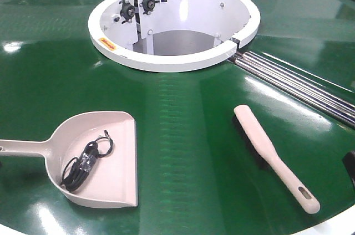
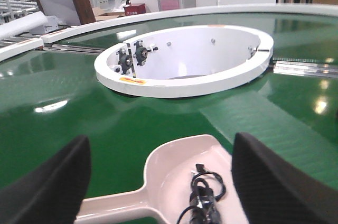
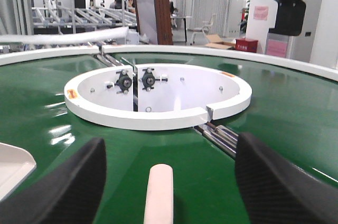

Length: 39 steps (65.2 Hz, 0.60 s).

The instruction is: Clean and inspect green conveyor with broom and dustpan

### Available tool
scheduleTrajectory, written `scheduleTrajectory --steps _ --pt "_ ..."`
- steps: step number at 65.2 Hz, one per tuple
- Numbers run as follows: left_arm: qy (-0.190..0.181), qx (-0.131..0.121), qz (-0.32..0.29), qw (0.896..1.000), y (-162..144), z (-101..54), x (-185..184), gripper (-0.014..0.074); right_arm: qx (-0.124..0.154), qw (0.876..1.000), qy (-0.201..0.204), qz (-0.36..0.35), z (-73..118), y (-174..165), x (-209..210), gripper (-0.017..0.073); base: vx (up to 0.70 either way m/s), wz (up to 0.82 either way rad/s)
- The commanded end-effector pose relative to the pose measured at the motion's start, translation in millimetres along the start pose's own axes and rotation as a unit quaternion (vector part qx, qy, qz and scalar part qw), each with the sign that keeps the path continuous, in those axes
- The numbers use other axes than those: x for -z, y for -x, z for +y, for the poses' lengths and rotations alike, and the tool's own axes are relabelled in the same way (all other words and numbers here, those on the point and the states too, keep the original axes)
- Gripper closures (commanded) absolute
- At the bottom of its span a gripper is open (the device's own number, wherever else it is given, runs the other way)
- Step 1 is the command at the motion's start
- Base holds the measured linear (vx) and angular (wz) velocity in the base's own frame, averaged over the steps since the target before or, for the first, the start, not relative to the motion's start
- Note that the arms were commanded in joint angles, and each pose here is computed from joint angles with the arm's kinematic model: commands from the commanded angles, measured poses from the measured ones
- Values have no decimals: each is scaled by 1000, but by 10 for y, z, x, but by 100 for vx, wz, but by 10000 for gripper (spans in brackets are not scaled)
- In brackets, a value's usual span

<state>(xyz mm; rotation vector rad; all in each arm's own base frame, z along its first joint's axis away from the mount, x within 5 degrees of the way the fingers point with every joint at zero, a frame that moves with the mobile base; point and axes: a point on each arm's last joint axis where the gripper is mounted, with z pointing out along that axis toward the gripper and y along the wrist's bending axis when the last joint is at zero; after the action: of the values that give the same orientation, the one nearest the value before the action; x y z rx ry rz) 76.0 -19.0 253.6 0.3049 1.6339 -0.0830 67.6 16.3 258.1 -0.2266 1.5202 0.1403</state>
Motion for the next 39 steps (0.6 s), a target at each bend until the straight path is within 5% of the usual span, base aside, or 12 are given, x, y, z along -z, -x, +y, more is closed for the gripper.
scheduleTrajectory --steps 1,10,39 --pt "12 28 -45 999 153 33 10 216 10 998 -4 -54 -9 165 0 199 0 0" --pt "9 26 -37 999 139 27 9 603 8 998 -4 -54 -10 165 0 536 0 0" --pt "16 27 -55 998 170 41 12 601 7 998 -4 -58 -10 173 1 568 0 0"
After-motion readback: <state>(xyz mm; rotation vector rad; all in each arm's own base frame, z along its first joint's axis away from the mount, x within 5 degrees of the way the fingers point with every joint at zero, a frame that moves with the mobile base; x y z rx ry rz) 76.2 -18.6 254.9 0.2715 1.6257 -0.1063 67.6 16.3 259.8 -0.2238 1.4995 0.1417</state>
